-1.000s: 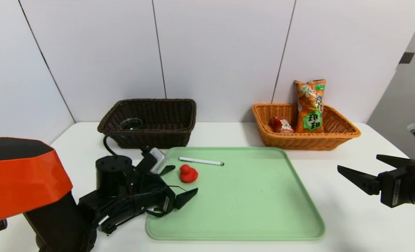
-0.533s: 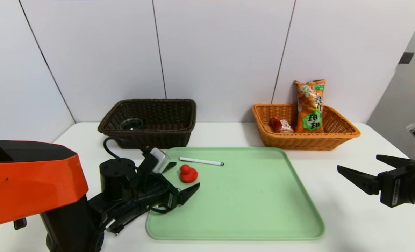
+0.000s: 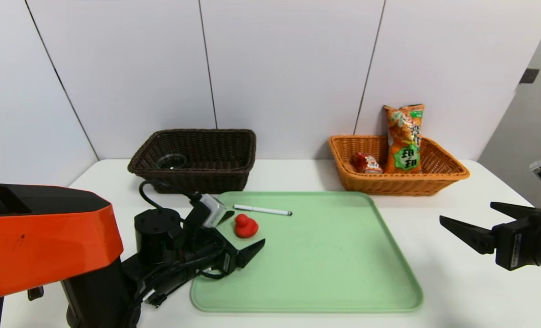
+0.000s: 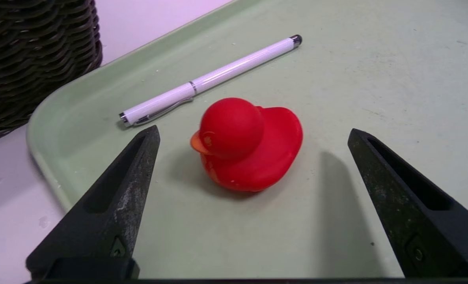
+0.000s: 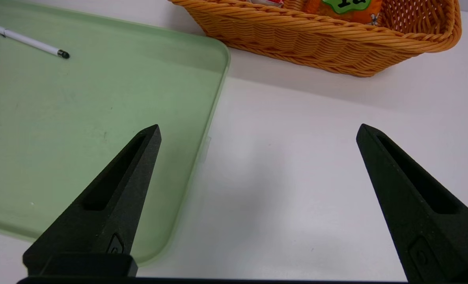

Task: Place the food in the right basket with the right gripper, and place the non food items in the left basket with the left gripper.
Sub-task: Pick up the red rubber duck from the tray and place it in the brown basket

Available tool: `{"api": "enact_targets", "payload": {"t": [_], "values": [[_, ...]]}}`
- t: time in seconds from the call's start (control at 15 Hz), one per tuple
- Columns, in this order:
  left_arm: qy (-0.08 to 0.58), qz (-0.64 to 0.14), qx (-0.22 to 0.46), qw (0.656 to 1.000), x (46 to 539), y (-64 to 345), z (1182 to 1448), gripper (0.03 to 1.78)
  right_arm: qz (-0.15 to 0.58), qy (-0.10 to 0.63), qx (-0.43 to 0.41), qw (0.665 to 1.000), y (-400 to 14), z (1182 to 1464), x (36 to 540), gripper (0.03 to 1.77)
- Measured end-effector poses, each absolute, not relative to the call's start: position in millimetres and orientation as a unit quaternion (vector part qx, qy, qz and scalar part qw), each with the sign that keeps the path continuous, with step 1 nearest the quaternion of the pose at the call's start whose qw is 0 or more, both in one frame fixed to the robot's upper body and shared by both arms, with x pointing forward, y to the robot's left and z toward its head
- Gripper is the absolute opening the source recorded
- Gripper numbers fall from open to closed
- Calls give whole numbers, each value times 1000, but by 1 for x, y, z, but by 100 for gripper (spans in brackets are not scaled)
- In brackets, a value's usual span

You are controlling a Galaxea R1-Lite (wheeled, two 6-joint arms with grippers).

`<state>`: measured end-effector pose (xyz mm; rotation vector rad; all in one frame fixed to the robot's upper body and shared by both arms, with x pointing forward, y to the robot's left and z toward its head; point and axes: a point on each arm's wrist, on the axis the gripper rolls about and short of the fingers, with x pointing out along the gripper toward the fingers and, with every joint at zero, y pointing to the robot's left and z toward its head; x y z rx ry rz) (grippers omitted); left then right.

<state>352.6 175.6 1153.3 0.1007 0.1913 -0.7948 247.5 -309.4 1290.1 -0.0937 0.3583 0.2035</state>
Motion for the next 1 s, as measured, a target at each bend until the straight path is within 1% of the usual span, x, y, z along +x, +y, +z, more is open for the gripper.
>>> {"api": "enact_targets", "payload": {"t": [0.53,0.6,0.67,0.8,1.0], "values": [[100,-391,51,914,350,173,1149,169,101,179,-47,977,-309,1289,247,171],[102,-391,51,913,350,173,1149,160,101,180,-47,977,-310,1289,247,171],[104,-391,51,913,349,174,1148,142,101,181,-47,977,-310,1289,247,171],[108,-392,52,912,347,175,1147,112,101,181,-47,977,-310,1288,247,171],[112,-391,51,912,346,175,1146,81,101,181,-47,977,-310,1288,247,171]]}}
